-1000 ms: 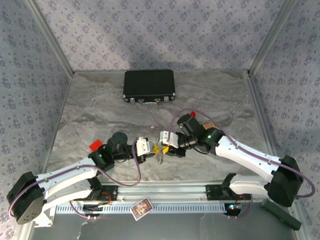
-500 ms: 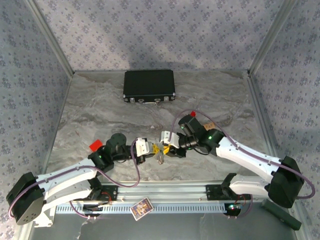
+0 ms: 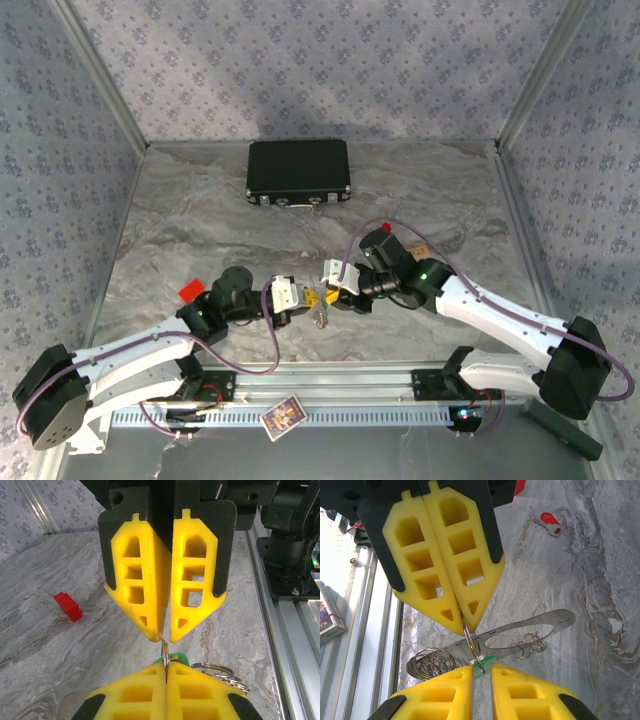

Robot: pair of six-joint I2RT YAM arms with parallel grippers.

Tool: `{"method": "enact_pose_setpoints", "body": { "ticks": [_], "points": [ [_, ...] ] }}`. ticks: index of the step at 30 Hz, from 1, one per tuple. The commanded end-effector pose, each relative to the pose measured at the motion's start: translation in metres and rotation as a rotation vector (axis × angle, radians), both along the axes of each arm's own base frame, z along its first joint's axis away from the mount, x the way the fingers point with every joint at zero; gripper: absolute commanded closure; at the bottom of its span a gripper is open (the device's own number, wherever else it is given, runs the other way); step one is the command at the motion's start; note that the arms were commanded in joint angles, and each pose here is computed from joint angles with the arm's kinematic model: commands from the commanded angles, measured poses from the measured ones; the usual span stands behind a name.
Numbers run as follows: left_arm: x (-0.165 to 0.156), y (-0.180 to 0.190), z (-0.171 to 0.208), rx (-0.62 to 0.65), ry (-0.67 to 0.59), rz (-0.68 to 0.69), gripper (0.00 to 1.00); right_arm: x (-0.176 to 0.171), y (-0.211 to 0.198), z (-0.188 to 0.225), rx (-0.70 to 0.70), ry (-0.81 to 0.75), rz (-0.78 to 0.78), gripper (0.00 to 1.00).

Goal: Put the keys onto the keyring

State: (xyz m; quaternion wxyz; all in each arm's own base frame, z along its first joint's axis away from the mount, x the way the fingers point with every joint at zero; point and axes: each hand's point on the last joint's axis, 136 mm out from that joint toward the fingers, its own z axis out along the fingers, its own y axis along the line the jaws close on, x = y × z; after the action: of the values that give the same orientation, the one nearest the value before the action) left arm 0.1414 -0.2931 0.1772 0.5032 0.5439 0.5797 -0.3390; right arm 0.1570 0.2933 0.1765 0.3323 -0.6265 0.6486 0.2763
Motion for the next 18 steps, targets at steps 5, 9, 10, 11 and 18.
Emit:
{"method": "enact_pose_setpoints", "body": {
  "ticks": [5, 9, 10, 11, 18],
  "points": [
    [-0.0025, -0.0035, 0.0145, -0.051, -0.027, -0.023, 1.00, -0.0009, 0.0048, 0.0039, 0.017, 0.008, 0.018, 0.77],
    [-0.0026, -0.0034, 0.0156, -0.054, -0.028, -0.022, 1.00, -0.0019, 0.0060, 0.0044, 0.022, 0.014, 0.025, 0.81],
    [-0.0028, -0.0033, 0.0155, -0.053, -0.029, -0.024, 1.00, -0.0022, 0.0060, 0.0045, 0.021, 0.015, 0.026, 0.84],
    [-0.0031, -0.0035, 0.0159, -0.054, -0.030, -0.026, 1.00, -0.0024, 0.0060, 0.0049, 0.021, 0.015, 0.028, 0.88],
    [-0.0036, -0.0035, 0.0190, -0.066, -0.031, -0.027, 1.00, -0.0021, 0.0027, 0.0038, 0.011, 0.019, 0.022, 1.00]
  ]
}}
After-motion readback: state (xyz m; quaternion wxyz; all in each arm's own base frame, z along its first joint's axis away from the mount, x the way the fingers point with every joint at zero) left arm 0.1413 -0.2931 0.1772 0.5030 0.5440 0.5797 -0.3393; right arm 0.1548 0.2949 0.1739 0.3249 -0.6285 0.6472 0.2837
